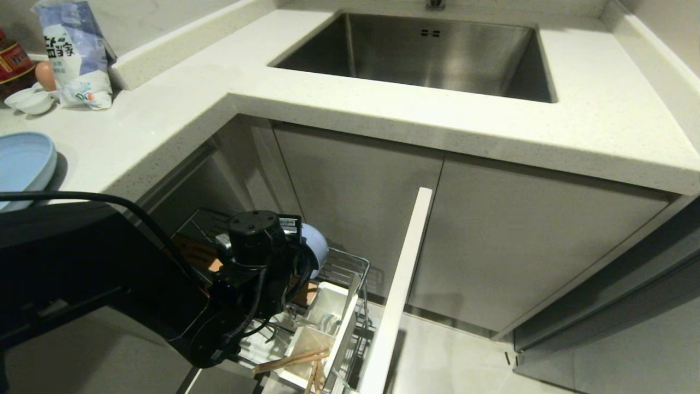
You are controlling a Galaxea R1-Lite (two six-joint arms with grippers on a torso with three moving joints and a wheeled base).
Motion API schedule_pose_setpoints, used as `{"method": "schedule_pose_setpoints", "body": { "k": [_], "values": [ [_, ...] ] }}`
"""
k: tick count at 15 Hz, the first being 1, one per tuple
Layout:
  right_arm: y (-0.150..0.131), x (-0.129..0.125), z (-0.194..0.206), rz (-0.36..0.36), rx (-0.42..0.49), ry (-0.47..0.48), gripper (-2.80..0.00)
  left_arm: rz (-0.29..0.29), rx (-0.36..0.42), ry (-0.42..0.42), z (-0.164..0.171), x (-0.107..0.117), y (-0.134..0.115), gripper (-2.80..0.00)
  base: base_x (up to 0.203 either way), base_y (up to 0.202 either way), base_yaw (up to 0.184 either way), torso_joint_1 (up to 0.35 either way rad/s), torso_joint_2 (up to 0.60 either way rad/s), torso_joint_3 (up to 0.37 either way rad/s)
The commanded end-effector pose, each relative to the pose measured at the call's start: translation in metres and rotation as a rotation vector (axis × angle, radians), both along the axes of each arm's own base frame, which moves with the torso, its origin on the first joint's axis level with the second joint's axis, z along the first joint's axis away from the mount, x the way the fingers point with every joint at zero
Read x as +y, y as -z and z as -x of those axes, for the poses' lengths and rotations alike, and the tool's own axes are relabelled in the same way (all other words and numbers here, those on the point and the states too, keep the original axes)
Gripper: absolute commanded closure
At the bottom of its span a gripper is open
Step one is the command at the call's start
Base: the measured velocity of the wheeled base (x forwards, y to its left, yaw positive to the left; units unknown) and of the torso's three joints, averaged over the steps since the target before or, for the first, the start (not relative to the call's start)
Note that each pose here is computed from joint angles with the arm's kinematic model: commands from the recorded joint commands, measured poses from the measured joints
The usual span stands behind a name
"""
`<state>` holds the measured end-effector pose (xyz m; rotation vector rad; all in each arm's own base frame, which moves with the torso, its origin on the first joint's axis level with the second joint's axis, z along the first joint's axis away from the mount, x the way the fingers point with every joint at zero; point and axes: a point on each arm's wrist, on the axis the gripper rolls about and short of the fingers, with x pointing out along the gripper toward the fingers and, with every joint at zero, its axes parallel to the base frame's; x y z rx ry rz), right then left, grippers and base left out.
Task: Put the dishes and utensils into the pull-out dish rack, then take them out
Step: Pick up the bowl and place it in the cupboard, then pick up the plate and place it in the cupboard
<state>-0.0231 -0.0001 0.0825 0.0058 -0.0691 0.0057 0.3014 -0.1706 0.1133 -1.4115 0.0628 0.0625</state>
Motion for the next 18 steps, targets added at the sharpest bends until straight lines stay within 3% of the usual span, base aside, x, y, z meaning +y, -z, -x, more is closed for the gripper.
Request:
{"method": "schedule_pose_setpoints", "body": {
  "k": [1,2,3,8,13,17,18],
  "values": [
    [0.006,0.0,-0.002,0.0,0.022,-0.001,0.0,-0.005,0.021,-0.003,0.0,0.0,0.003,0.0,0.0,0.0,0.0,0.0,0.0,0.0],
    [0.006,0.0,-0.002,0.0,0.022,-0.001,0.0,-0.013,0.033,0.0,0.0,0.0,0.004,0.0,0.0,0.0,0.0,0.0,0.0,0.0],
    [0.006,0.0,-0.002,0.0,0.022,-0.001,0.0,-0.021,0.046,0.0,0.0,-0.001,0.006,-2.8,0.0,0.0,0.0,0.0,0.0,0.0],
    [0.006,0.0,-0.002,0.0,0.022,-0.001,0.0,-0.055,0.099,-0.007,0.004,0.002,0.005,-2.8,0.0,0.0,0.0,0.0,0.0,0.0],
    [0.006,0.0,-0.002,0.0,0.022,-0.001,0.0,-0.062,0.154,0.003,0.037,0.015,-0.039,-2.8,0.0,0.0,0.0,0.0,0.0,0.0],
    [0.006,0.0,-0.002,0.0,0.022,-0.001,0.0,-0.107,0.229,0.034,0.069,0.025,-0.061,-2.8,0.0,0.0,0.0,0.0,0.0,0.0],
    [0.006,0.0,-0.002,0.0,0.022,-0.001,0.0,-0.117,0.235,0.043,0.077,0.026,-0.068,0.0,0.0,0.0,0.0,0.0,0.0,0.0]
  ]
}}
